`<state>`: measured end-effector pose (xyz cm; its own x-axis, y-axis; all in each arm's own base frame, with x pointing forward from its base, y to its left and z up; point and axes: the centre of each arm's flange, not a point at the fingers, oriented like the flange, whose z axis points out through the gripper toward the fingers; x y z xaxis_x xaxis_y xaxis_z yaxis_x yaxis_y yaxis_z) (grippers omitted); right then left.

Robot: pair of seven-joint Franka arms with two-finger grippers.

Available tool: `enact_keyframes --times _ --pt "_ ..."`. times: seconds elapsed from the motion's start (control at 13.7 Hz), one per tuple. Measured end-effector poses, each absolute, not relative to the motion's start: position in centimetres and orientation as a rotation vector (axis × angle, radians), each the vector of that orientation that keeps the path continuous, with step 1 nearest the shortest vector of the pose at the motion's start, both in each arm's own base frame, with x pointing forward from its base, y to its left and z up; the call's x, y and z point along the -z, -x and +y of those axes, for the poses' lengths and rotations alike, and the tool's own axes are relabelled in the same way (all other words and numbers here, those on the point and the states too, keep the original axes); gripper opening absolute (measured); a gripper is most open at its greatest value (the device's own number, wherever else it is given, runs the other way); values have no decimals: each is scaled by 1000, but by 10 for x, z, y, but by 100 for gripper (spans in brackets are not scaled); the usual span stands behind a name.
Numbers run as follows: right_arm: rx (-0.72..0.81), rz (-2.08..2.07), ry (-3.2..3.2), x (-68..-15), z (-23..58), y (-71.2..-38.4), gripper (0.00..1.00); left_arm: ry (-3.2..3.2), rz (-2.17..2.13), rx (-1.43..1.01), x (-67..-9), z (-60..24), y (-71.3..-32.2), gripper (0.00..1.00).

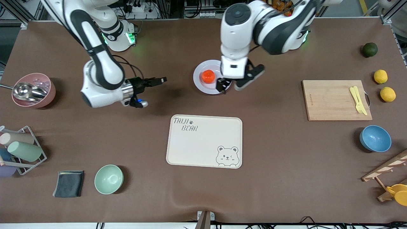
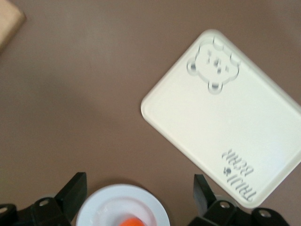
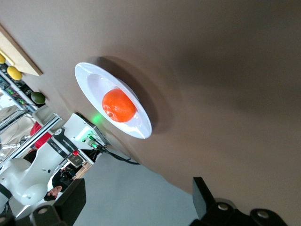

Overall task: Place orange and plate with both arms
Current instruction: 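Grip the plate rim with the right gripper while the left gripper withdraws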

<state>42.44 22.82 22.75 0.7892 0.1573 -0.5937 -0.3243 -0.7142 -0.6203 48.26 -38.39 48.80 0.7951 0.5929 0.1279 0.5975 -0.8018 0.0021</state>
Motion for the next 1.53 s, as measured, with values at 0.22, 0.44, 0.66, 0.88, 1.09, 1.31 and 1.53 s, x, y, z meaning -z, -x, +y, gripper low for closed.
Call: enact_keyframes --times 0.22,0.44,0.66,0.88,1.09,1.31,1.53 --pt "-777 125 2204 -191 277 -389 100 2932 -898 182 -527 -289 -548 100" --pt "-671 154 2212 -157 332 -352 100 2892 -893 128 -549 -209 -578 100" --pt "-628 162 2235 -144 373 -310 100 2913 -819 135 -584 -141 -596 100" --pt "-604 144 2238 -145 374 -311 100 2955 -712 115 -593 -109 -601 100" --pt "-563 125 2238 -142 360 -321 100 3001 -624 110 -604 -100 -598 100" --pt "-531 143 2232 -140 344 -333 100 3062 -531 84 -629 -49 -586 100" --pt "-517 153 2243 -138 340 -335 100 3066 -479 33 -646 -19 -567 100"
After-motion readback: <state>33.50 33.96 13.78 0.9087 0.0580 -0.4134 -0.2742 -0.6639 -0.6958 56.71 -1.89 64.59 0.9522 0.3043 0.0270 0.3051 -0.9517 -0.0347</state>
